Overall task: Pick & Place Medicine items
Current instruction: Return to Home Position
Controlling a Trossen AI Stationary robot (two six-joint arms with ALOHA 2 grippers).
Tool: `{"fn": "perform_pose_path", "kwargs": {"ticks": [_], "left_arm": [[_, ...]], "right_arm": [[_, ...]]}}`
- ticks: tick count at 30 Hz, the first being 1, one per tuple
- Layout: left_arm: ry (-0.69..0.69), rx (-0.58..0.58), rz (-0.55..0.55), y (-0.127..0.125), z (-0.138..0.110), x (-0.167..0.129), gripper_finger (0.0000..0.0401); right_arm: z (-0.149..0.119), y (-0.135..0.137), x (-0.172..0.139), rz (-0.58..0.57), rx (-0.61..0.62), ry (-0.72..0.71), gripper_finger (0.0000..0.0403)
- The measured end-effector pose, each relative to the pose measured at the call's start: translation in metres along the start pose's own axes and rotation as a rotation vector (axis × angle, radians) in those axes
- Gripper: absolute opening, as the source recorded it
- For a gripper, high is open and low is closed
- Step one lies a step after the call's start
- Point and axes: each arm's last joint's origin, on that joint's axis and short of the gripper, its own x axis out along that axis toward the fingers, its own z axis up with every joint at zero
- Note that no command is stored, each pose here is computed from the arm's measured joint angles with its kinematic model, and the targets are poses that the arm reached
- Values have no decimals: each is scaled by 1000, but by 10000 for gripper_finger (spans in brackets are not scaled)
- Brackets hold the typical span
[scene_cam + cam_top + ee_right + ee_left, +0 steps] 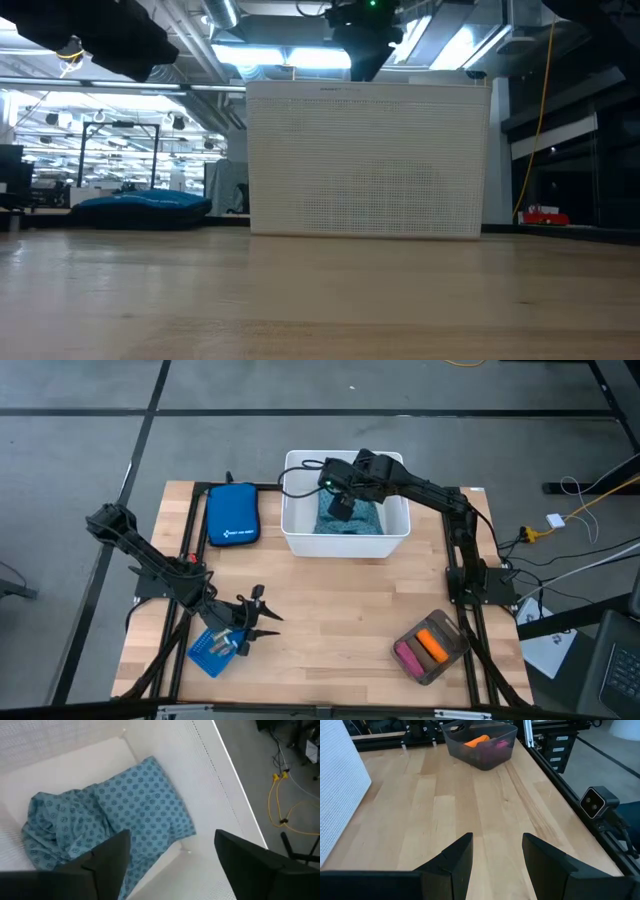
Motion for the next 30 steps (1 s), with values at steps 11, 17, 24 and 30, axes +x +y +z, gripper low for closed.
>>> {"fn": "perform_pose_path", "kwargs": {"ticks": [11, 17, 24, 30], "left_arm": [[0, -15, 0, 0, 0, 0, 168], [-13, -22, -3, 0, 1, 0, 168], [-19, -20, -19, -4, 1, -2, 168], [-40, 18, 19, -8, 2, -4, 168]], "right_arm": [[-1, 10, -6, 45, 10, -4, 268], [-4, 33, -20, 161, 3, -17, 260], [0, 72, -47, 256, -102, -178, 260], [-2, 105, -74, 320, -195, -313, 260]]}}
